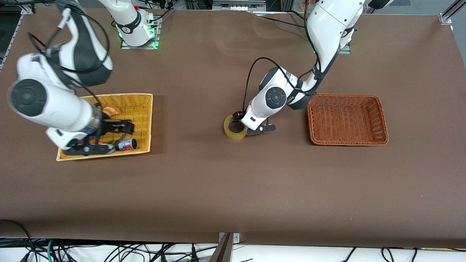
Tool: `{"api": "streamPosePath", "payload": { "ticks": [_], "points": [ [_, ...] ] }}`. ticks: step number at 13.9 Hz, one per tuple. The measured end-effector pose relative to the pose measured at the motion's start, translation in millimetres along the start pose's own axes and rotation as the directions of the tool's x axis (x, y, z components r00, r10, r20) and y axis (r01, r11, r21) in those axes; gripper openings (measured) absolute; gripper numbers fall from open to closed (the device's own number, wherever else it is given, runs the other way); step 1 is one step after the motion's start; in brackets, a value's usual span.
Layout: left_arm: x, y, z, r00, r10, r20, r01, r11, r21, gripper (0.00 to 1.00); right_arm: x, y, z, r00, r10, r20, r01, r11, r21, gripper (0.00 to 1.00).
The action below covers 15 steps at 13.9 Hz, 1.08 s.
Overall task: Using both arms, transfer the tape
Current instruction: 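Grasp the tape with the left gripper while the right gripper releases it, then carry the tape with the left gripper over the wicker basket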
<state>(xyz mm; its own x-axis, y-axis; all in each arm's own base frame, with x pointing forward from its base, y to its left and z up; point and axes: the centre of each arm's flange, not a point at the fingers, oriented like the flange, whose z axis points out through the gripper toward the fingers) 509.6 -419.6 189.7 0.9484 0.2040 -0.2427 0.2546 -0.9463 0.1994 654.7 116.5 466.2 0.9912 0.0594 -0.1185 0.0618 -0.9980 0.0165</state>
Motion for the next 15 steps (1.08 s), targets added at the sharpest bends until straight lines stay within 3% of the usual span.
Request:
{"api": "streamPosePath", "payload": {
  "ticks": [2, 4, 8, 9, 13, 15],
  "points": [
    [5, 0, -3, 1.0, -0.005, -0.008, 0.005, 1.0, -0.005, 0.91, -2, 40, -6, 1.0, -0.003, 0.012, 0.003, 1.0, -0.008, 1.0],
    [4, 6, -5, 1.0, 0.002, -0.013, -0.002, 1.0, -0.012, 0.69, -3, 62, -12, 1.0, 0.016, 0.003, -0.016, 1.0, -0.016, 1.0],
    [9, 2, -2, 1.0, -0.008, -0.011, 0.008, 1.0, 0.0, 0.29, -23, 79, -58, 0.997, 0.043, -0.063, -0.043, 0.999, 0.001, 1.0],
    [10, 0, -3, 1.0, -0.017, -0.009, 0.017, 1.0, 0.005, 0.25, -32, 83, -68, 0.997, 0.041, -0.07, -0.042, 0.999, -0.01, 1.0],
    [12, 1, -3, 0.999, -0.043, -0.008, 0.043, 0.999, 0.003, 0.23, -85, 106, -102, 0.994, 0.088, -0.06, -0.091, 0.994, -0.054, 1.0],
    [14, 2, -3, 0.999, -0.045, -0.009, 0.045, 0.999, 0.002, 0.23, -108, 139, -115, 0.992, 0.109, -0.066, -0.11, 0.994, -0.02, 1.0]
  ]
}}
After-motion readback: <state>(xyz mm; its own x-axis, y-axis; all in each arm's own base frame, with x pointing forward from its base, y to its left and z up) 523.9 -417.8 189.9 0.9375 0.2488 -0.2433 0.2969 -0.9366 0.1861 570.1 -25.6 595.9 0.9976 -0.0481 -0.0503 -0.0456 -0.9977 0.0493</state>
